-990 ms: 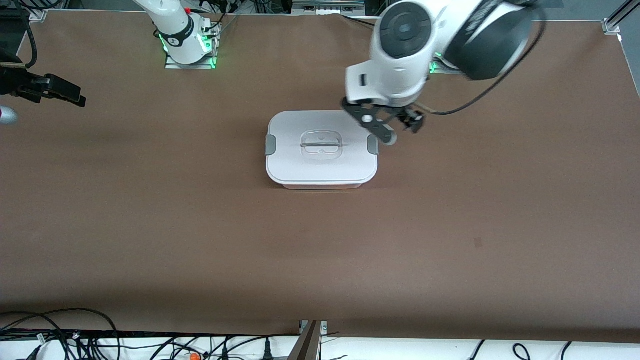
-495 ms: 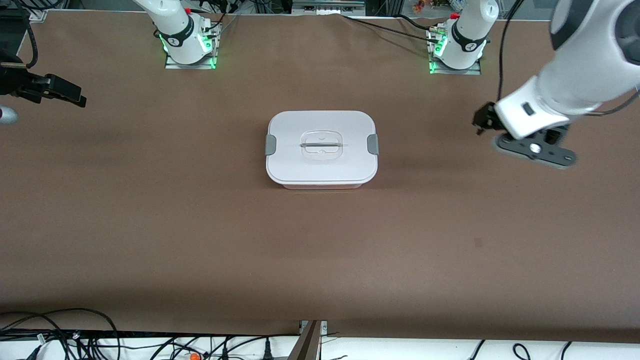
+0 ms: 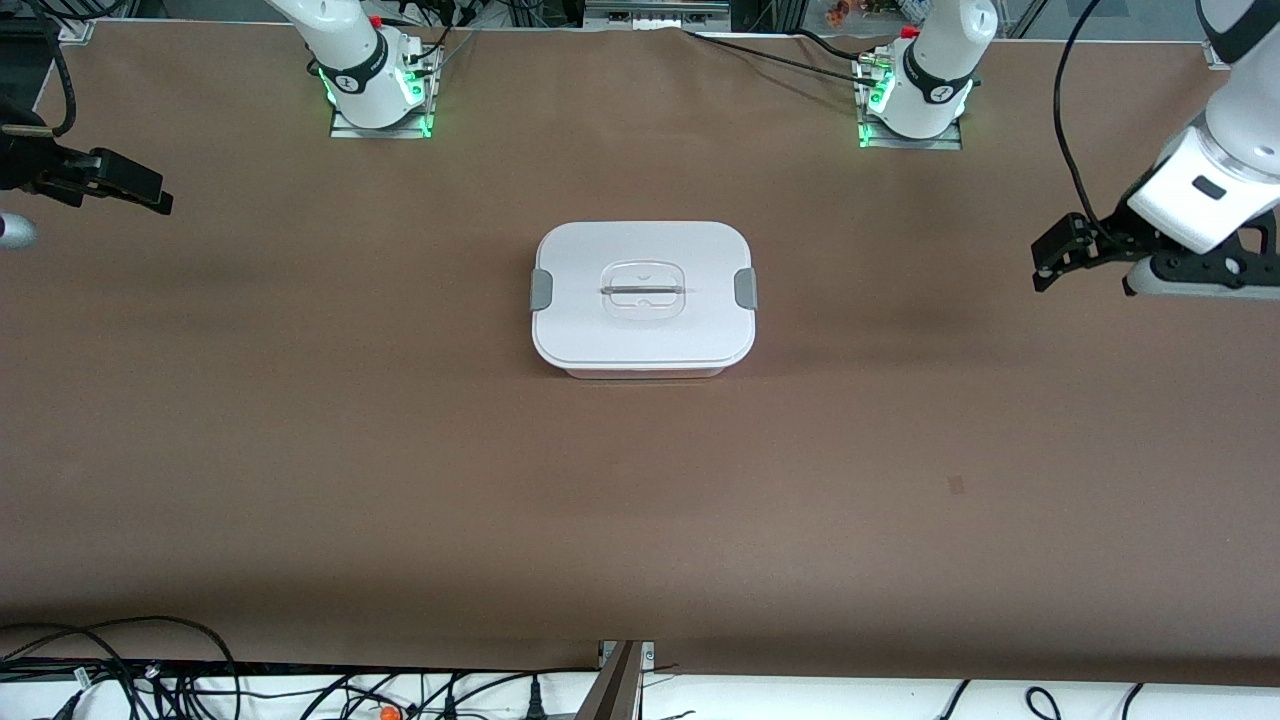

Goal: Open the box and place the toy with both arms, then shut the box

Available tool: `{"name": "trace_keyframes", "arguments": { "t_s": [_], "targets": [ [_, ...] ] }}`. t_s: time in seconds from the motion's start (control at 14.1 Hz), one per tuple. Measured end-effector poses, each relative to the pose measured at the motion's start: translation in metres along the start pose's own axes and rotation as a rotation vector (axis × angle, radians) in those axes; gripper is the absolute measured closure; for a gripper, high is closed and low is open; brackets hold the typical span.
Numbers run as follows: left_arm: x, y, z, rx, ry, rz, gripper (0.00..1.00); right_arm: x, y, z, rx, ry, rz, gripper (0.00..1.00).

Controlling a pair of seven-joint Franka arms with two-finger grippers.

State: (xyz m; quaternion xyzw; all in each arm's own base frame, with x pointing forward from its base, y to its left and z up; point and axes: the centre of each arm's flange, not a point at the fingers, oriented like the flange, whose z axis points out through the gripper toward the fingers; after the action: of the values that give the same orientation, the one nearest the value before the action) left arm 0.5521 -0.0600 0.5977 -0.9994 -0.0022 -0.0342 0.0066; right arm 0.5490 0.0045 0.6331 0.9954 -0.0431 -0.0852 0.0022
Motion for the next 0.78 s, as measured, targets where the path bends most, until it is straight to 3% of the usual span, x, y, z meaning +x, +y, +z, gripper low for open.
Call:
{"name": "trace_keyframes", "arguments": {
  "t_s": [0.21, 0.78],
  "targets": [
    [-0.02, 0.005, -0.012, 0.01, -0.063, 0.003, 0.0, 0.0, 0.0, 0.0, 0.0, 0.0, 0.0, 0.0],
    [-0.015, 0.007, -0.004, 0.01, -0.109, 0.081, 0.0, 0.0, 0.0, 0.0, 0.0, 0.0, 0.0, 0.0]
  ]
}}
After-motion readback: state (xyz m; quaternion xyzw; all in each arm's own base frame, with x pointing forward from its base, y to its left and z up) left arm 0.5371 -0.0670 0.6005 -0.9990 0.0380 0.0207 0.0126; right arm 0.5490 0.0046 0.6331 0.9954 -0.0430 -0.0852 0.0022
